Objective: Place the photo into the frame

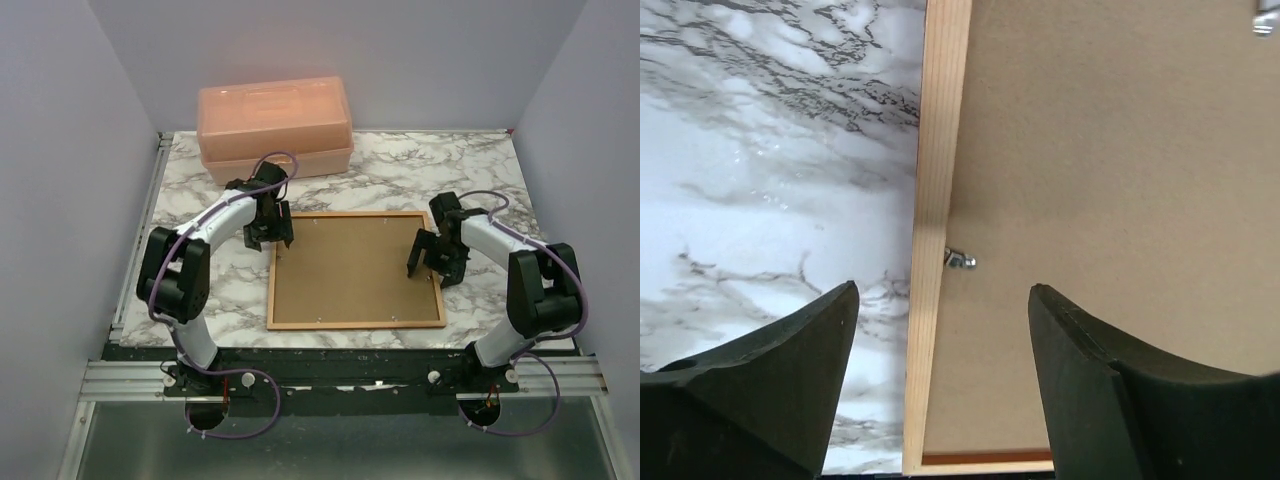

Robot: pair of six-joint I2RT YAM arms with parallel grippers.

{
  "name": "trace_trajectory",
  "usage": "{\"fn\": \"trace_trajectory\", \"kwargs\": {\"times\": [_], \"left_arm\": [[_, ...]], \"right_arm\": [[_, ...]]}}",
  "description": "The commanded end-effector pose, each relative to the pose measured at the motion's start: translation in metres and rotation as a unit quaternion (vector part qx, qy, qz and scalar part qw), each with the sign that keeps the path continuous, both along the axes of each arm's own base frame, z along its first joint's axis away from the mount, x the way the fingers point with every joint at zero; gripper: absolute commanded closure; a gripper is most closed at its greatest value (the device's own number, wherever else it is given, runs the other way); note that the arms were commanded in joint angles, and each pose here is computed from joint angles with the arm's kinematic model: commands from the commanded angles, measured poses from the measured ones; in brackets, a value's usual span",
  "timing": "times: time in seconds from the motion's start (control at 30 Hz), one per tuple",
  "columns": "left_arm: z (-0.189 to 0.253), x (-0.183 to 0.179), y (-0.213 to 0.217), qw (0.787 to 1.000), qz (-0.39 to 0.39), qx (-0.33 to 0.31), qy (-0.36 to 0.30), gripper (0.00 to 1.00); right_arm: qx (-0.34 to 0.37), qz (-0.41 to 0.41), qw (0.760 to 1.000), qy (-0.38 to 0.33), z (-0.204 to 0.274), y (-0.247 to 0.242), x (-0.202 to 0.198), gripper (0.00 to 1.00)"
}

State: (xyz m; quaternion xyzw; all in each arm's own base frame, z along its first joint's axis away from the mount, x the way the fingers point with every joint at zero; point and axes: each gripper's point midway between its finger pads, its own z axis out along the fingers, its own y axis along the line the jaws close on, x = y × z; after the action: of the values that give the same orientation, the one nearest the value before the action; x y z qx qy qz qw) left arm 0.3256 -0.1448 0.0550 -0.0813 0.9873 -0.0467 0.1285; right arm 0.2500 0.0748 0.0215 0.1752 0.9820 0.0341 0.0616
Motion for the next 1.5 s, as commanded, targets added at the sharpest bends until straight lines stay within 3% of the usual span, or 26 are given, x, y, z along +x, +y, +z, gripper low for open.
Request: {"fn": "trace_trajectory", "kwargs": {"times": [0.0,0.2,0.43,0.57,0.77,1.07,1.2,1.37,1.47], "left_arm": [[0.059,0.002,0.006,0.998,-0.019,-0.009,-0.066,0.29],[0.092,-0.017,0.012,0.993,-0.035,-0.026,-0.11,0.23],[0.122,-0.041,-0.005,0.977,-0.053,-0.115,-0.169,0.12],[0.129,-0.054,-0.013,0.968,-0.07,-0.146,-0.19,0.02],[0.127,-0.068,-0.025,0.96,-0.113,-0.156,-0.205,0.02],[0.122,-0.081,-0.046,0.949,-0.172,-0.149,-0.22,0.01],[0.122,-0.085,-0.054,0.943,-0.201,-0.142,-0.223,0.02],[0.122,-0.095,-0.064,0.929,-0.256,-0.125,-0.236,0.02],[0.121,-0.103,-0.071,0.916,-0.301,-0.106,-0.245,0.02]], "right_arm": [[0.043,0.0,0.999,0.006,0.002,0.014,-0.008,0.07],[0.103,0.02,0.994,-0.007,0.005,0.062,0.012,0.08],[0.112,0.073,0.991,-0.009,0.005,0.129,0.034,0.07],[0.088,0.065,0.994,-0.014,0.009,0.118,0.029,0.07],[0.052,0.069,0.996,0.01,0.008,0.089,-0.013,0.08],[0.086,0.076,0.992,0.046,-0.009,0.097,-0.064,0.32],[0.074,0.079,0.993,0.055,-0.019,0.097,-0.064,0.53],[0.063,0.089,0.993,0.044,-0.009,0.098,-0.053,0.96],[0.058,0.097,0.993,0.038,0.007,0.098,-0.047,1.0]]}}
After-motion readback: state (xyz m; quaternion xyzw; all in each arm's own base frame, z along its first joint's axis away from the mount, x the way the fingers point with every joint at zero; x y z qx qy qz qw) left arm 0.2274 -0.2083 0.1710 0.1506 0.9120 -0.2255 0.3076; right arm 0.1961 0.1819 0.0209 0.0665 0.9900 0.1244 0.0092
